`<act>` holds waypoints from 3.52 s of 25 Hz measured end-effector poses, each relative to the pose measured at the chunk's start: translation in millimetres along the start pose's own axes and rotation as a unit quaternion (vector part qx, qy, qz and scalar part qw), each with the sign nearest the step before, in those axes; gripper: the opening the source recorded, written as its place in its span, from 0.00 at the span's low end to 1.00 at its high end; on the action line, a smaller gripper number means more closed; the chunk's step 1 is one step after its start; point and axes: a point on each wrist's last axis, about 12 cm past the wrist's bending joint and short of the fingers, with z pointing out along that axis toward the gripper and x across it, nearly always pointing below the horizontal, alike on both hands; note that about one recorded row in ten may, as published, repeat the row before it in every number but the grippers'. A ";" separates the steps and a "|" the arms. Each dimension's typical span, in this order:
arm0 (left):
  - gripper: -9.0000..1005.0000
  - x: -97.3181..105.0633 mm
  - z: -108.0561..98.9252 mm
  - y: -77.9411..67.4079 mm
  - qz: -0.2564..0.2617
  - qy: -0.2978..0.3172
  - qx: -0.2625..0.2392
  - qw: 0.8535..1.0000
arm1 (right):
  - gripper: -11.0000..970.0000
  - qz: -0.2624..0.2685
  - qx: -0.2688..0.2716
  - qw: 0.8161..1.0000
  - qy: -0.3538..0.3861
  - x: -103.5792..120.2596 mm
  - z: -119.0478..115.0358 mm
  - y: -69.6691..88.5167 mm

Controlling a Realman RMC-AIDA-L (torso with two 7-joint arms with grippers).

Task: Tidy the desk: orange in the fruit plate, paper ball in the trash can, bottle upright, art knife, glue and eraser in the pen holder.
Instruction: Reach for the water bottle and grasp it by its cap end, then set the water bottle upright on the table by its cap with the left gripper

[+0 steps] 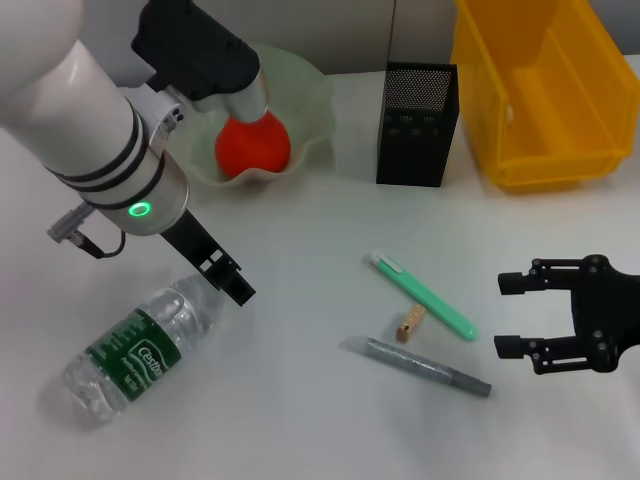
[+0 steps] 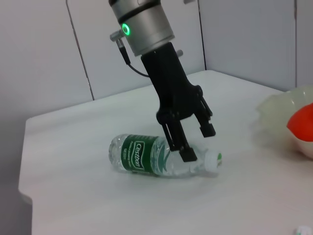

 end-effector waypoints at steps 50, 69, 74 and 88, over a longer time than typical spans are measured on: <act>0.45 14.4 23.5 0.9 0.008 -0.039 0.007 0.999 | 0.78 0.008 -0.003 1.000 -0.021 2.6 15.7 2.0; 0.45 108.1 -56.2 25.4 -0.052 -0.289 0.021 0.956 | 0.78 0.024 -0.013 0.998 -0.053 -8.5 18.4 1.4; 0.45 135.5 -61.2 29.0 -0.060 -0.352 0.035 0.933 | 0.78 0.031 -0.014 0.998 -0.059 -10.5 19.8 1.5; 0.48 169.5 -13.2 39.0 -0.050 -0.502 0.040 0.863 | 0.78 0.025 -0.033 0.996 -0.076 -9.0 21.1 8.8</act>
